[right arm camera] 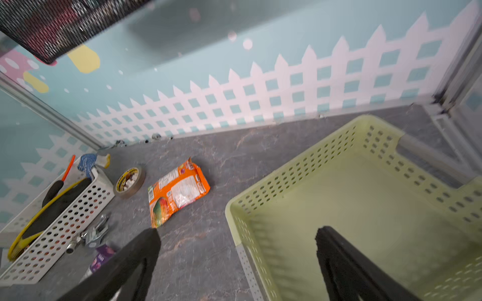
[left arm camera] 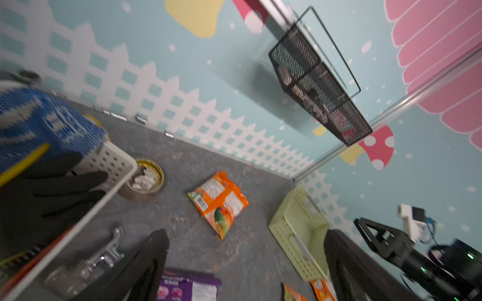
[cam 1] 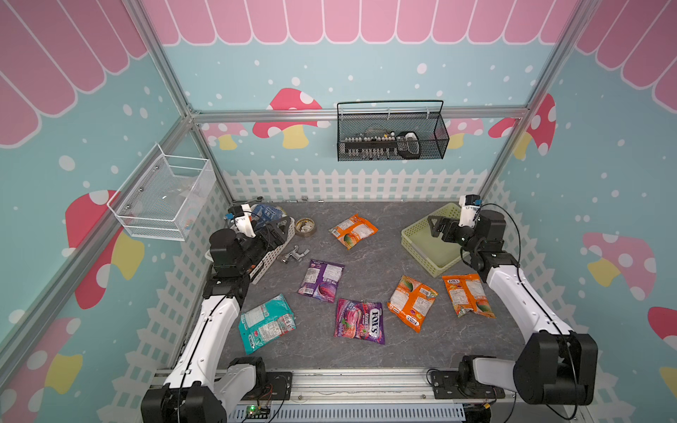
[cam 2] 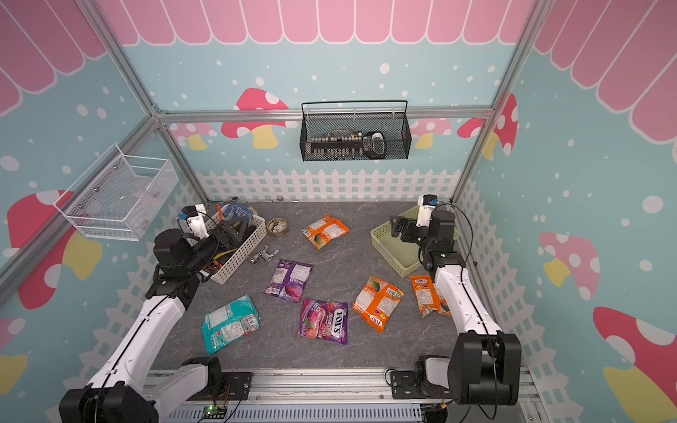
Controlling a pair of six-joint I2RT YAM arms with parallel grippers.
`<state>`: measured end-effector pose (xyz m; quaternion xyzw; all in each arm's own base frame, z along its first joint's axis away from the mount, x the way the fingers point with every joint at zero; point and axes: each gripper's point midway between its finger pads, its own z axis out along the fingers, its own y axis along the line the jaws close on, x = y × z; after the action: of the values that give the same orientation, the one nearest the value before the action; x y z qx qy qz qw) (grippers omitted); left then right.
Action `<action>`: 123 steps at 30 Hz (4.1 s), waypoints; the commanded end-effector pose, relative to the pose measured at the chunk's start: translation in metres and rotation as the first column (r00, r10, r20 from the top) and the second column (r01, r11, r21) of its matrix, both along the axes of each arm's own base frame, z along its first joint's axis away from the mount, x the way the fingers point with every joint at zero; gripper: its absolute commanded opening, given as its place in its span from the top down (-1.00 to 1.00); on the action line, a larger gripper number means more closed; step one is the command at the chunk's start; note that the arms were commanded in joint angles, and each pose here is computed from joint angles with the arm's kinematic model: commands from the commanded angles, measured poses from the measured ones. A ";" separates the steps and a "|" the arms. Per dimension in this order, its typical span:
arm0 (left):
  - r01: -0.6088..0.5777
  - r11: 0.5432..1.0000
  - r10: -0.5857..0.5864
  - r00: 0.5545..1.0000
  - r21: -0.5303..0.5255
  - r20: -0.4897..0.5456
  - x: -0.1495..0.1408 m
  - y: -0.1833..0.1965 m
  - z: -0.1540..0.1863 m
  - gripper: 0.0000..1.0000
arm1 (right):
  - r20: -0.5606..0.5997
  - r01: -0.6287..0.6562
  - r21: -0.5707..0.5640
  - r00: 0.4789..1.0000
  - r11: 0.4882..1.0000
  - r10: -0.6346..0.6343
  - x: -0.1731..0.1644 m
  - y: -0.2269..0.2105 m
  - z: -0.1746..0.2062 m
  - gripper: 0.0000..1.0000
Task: Put the candies in the basket
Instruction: Adjust the basket at the center of the board, then pick up the candy at the center of the board.
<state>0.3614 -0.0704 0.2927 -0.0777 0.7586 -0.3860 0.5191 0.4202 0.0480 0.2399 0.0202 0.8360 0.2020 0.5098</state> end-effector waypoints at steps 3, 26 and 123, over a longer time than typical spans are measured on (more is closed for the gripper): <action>0.258 0.964 -0.266 0.953 -0.071 -0.148 -0.033 -0.048 -0.031 -0.92 | -0.147 -0.087 -0.080 0.986 0.993 0.075 -0.011 0.017 -0.030 -0.97; 0.451 0.858 -0.356 0.867 0.244 -0.349 -0.061 -0.142 -0.110 -0.98 | -0.441 -0.306 -0.408 0.891 0.860 0.107 0.024 0.062 -0.128 0.07; 0.543 0.825 -0.447 0.795 0.156 -0.410 -0.120 -0.217 -0.142 -0.85 | -0.609 0.172 -0.123 0.765 0.977 -0.211 -0.181 0.053 -0.166 -0.03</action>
<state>0.2400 -0.2755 0.1479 0.1441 0.8863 -0.3560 0.2588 0.2405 0.1174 0.0789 0.1433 0.9556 0.1260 0.2244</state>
